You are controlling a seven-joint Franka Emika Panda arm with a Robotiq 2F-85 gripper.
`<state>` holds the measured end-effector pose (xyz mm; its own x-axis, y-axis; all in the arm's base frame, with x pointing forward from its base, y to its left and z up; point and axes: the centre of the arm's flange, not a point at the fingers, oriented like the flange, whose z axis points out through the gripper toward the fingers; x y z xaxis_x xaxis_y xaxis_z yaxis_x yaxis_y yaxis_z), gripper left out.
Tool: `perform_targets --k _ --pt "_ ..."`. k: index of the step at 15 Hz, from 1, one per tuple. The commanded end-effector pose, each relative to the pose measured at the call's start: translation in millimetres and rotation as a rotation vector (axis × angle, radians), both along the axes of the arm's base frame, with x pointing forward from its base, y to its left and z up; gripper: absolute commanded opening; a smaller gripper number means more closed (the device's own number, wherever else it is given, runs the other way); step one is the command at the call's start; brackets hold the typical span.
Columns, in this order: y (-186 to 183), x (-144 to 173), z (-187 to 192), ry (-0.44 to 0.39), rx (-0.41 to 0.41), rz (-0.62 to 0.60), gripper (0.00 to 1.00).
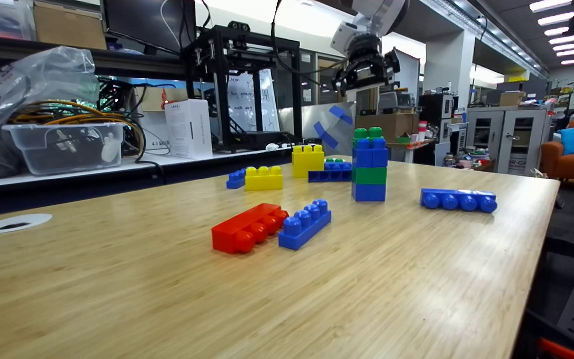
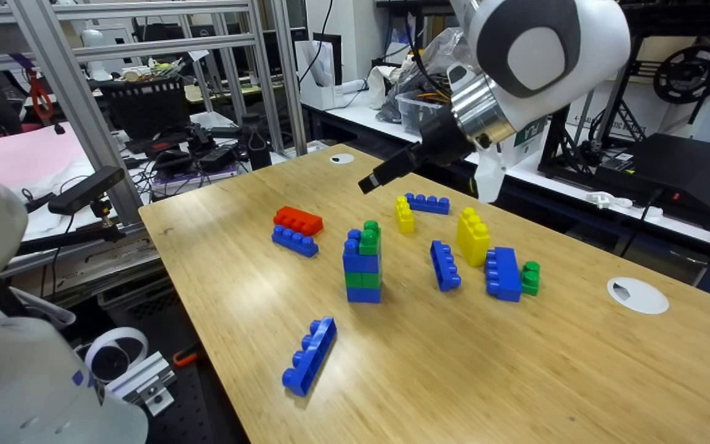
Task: Move the stack of blocks to the right then place a green block on the top
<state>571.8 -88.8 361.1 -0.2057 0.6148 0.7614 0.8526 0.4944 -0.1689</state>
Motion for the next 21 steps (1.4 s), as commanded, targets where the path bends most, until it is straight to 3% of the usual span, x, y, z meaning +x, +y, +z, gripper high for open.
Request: perform_targets --k 1,6,11,21 --pt "28 -58 23 -0.045 -0.126 -0.135 1.0" --pt "59 -91 48 -0.041 -0.226 -0.335 1.0" --pt "76 -104 55 -0.012 -0.307 -0.575 1.0" --pt "70 -83 50 0.019 -0.477 -1.113 1.0"
